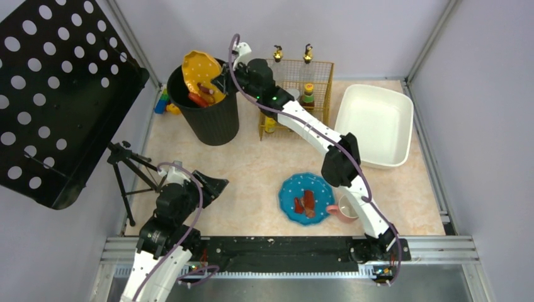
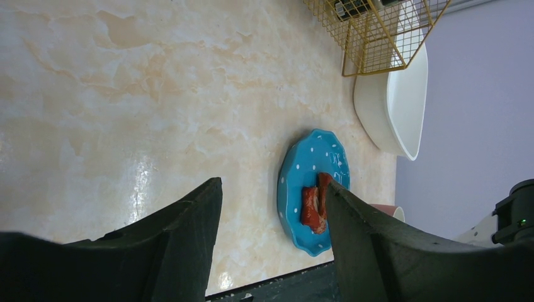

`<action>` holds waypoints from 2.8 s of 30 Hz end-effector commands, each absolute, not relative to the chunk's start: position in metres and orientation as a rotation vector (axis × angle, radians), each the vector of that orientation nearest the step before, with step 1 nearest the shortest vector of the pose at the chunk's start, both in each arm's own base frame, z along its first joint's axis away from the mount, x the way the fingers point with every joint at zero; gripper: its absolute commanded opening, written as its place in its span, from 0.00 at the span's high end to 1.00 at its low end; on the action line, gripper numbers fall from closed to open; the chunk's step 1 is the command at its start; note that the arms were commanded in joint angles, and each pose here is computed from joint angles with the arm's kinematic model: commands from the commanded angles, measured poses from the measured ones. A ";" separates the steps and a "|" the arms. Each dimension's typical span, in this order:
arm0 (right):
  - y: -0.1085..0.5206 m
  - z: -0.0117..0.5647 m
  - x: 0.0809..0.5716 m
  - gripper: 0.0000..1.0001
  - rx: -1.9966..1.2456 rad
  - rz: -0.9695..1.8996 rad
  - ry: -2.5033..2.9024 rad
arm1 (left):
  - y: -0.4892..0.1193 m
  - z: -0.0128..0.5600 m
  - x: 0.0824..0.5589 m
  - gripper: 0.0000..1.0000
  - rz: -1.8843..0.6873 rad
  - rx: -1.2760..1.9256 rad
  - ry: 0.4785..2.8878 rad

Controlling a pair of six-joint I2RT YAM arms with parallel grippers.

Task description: Clear the kitchen counter

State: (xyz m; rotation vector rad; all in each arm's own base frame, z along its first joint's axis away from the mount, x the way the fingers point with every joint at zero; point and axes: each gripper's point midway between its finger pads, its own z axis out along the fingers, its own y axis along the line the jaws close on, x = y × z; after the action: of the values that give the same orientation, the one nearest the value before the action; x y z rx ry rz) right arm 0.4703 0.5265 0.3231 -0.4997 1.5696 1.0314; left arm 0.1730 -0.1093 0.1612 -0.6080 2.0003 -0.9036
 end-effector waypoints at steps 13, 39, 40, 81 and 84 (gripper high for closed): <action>0.511 0.500 0.427 1.00 -0.451 0.905 0.997 | -0.111 0.160 0.174 0.34 -0.911 -0.577 1.993; 0.408 0.591 0.453 1.00 0.088 1.049 0.891 | -0.111 0.159 0.174 0.34 -0.907 -0.585 1.995; 0.402 0.596 0.453 1.00 0.098 1.069 0.882 | -0.111 0.159 0.174 0.34 -0.908 -0.585 1.994; 0.045 0.601 0.324 1.00 0.380 0.513 0.994 | -0.118 0.186 0.169 0.20 -0.965 -0.489 1.950; 0.021 0.573 0.334 1.00 0.429 0.449 1.048 | -0.121 0.188 0.166 0.20 -0.984 -0.469 1.956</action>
State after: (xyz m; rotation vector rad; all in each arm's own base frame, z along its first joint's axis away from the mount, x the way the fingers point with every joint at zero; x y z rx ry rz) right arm 0.3441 0.0470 0.5616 0.3867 1.1310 0.4581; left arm 0.1690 -0.1140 0.1623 -0.5536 2.0113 -0.9251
